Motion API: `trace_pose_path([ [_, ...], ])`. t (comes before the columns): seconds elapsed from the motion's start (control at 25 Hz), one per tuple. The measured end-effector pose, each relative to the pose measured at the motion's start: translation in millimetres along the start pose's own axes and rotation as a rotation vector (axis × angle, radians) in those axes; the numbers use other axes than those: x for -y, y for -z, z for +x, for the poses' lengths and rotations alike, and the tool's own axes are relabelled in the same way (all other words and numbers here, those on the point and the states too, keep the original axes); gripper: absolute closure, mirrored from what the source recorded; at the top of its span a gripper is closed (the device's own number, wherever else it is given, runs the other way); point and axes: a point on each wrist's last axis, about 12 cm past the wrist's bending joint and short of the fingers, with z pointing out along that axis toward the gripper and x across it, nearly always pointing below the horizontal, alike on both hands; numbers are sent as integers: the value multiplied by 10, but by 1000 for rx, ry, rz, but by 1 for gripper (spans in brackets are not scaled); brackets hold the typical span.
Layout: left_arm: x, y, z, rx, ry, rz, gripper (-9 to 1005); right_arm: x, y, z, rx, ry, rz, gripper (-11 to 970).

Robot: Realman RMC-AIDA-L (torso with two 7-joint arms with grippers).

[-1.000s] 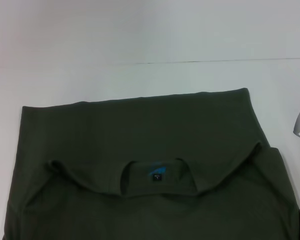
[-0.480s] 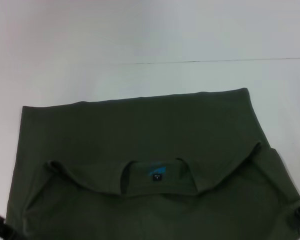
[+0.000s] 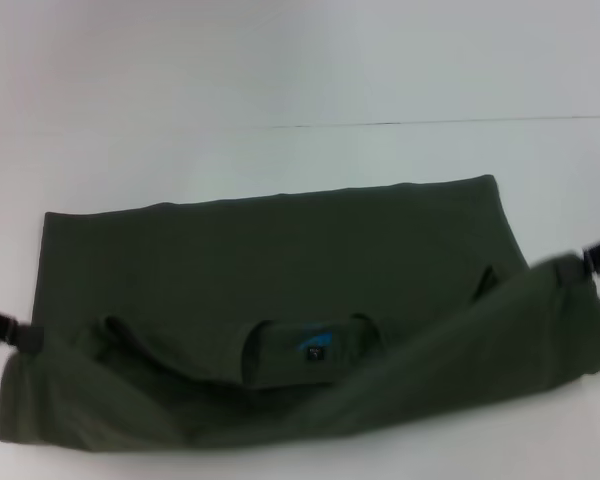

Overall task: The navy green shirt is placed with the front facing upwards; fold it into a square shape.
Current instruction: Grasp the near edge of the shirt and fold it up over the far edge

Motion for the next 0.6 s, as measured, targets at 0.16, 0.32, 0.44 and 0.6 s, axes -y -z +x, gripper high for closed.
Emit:
trace_pose_path([
  [0.16,-90,74,-24,124,37,-29,978,80,-30,-103,135,-33,10,877],
  [0.32,-203,100,-30,268,108,-52,978,166,-115,-176,258,-78,21,870],
  [0.44,-275,92,-43,353,139,-66,978,226,-179,-213,331,-103,43,866],
  [0.6,-361,42,-73,483,170,-73,978,298,-273,-260,424,-127,90,859],
])
